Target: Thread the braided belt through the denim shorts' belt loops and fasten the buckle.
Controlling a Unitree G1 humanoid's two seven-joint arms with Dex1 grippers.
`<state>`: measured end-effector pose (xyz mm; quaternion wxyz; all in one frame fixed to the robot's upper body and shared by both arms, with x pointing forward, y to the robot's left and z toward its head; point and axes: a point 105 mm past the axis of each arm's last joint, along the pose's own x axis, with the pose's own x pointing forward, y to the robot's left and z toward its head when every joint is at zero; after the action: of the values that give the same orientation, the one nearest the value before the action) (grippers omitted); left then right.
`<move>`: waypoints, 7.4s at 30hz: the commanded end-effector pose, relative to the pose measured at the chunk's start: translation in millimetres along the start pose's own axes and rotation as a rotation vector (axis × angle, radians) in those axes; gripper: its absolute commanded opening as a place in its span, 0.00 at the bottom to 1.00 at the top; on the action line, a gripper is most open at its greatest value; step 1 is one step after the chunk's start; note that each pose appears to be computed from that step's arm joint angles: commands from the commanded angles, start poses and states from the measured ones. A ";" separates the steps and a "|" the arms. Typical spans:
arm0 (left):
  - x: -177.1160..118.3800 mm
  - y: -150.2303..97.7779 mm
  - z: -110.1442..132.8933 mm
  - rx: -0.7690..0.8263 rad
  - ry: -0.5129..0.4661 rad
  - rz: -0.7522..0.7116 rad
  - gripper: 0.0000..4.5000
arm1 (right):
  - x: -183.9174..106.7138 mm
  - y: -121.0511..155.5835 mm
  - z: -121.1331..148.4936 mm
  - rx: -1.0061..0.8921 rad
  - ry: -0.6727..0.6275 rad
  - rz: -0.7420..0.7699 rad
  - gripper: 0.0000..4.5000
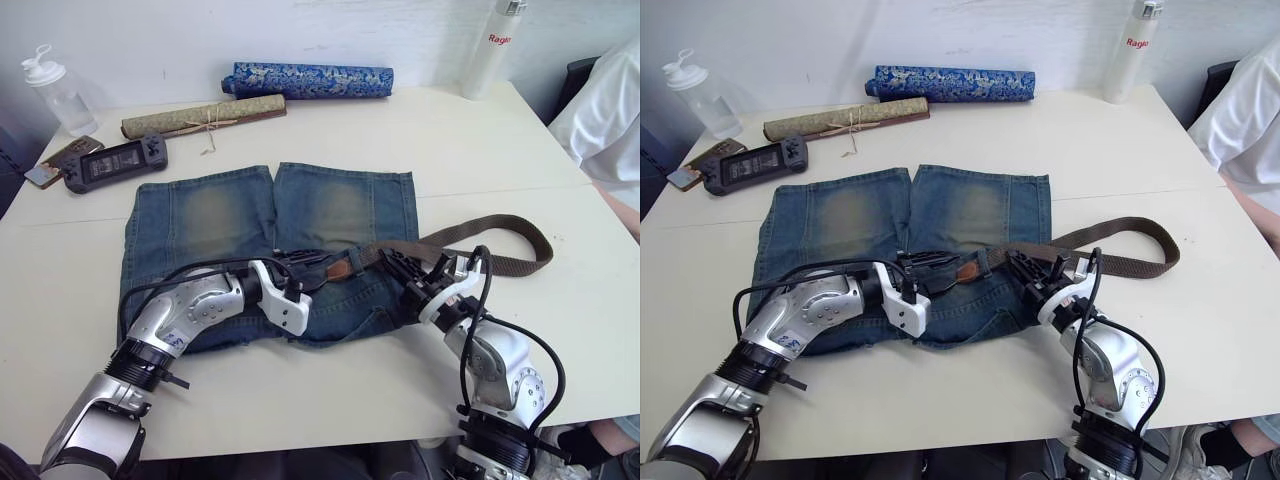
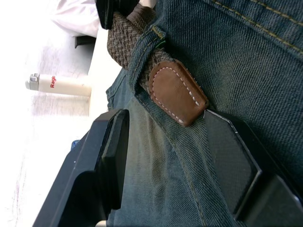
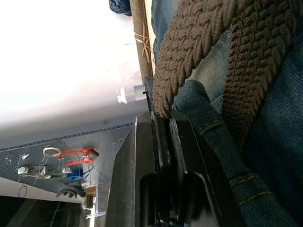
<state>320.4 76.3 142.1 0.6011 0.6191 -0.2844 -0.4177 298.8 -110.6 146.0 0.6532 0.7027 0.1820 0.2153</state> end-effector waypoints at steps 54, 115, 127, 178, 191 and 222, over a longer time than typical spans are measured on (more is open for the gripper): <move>-50.3 33.1 -23.3 -1.510 -0.217 -0.413 0.62 | 18.0 11.5 -67.7 0.031 0.280 0.171 0.00; -34.9 3.1 -12.0 -1.632 -0.319 -0.634 0.02 | 9.4 12.0 -60.9 -0.046 0.288 0.180 0.00; -30.2 4.3 -13.4 -1.652 -0.316 -0.594 0.02 | 8.5 18.5 -54.5 -0.098 0.279 0.184 0.00; -45.3 23.5 4.7 -1.645 -0.331 -0.504 0.00 | -89.4 -48.9 84.9 -1.802 0.319 -0.782 0.01; -43.6 29.5 7.0 -1.644 -0.342 -0.471 0.00 | -83.4 -34.4 100.6 -1.807 0.228 -0.762 0.01; -28.8 32.5 23.0 -1.652 -0.416 -0.462 0.00 | -17.9 35.5 -39.2 -0.425 0.187 0.053 0.98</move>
<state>296.2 84.4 169.5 0.6958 -0.0675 0.1587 -0.6972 261.6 -92.7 173.9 0.7766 0.5081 0.1880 0.3215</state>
